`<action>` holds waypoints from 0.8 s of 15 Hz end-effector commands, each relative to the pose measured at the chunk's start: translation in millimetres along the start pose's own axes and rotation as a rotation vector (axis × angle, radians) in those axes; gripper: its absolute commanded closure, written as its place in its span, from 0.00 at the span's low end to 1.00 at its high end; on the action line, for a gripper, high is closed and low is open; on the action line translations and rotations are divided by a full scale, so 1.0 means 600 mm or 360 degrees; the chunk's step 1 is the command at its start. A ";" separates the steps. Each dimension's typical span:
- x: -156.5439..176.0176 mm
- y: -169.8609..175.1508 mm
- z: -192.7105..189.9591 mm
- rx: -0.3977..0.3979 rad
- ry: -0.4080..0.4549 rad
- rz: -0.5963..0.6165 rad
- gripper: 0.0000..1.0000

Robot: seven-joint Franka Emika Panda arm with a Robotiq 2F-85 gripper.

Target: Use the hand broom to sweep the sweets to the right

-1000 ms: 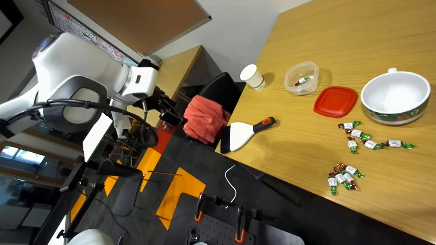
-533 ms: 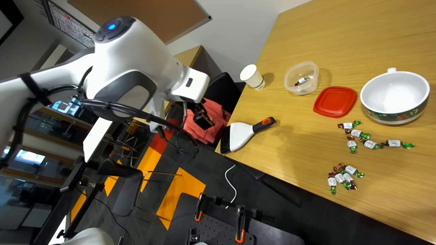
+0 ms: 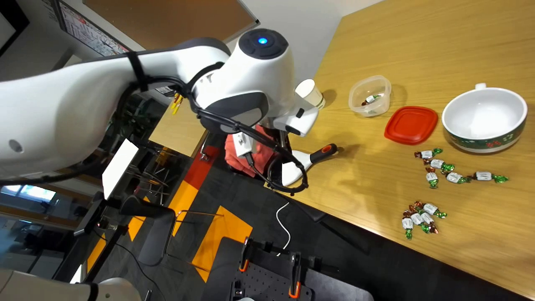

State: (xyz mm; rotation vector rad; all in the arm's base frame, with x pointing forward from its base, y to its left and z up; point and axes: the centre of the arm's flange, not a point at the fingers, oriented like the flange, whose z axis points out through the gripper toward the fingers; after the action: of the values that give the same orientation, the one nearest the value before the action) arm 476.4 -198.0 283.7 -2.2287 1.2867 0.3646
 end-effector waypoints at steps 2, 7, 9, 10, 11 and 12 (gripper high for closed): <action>0.050 -0.018 0.019 -0.0066 -0.0200 -0.0022 0.00; 0.045 -0.009 0.033 -0.0067 -0.0168 0.0004 0.00; 0.045 -0.010 0.032 -0.0066 -0.0168 0.0002 0.00; 0.045 -0.010 0.032 -0.0066 -0.0168 0.0002 0.00; 0.057 -0.016 0.039 -0.0075 -0.0179 -0.0001 0.00; 0.066 -0.020 0.046 -0.0076 -0.0185 0.0008 0.00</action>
State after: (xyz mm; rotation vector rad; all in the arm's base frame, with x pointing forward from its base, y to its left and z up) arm 495.7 -203.9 255.3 -2.2114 1.2365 0.5104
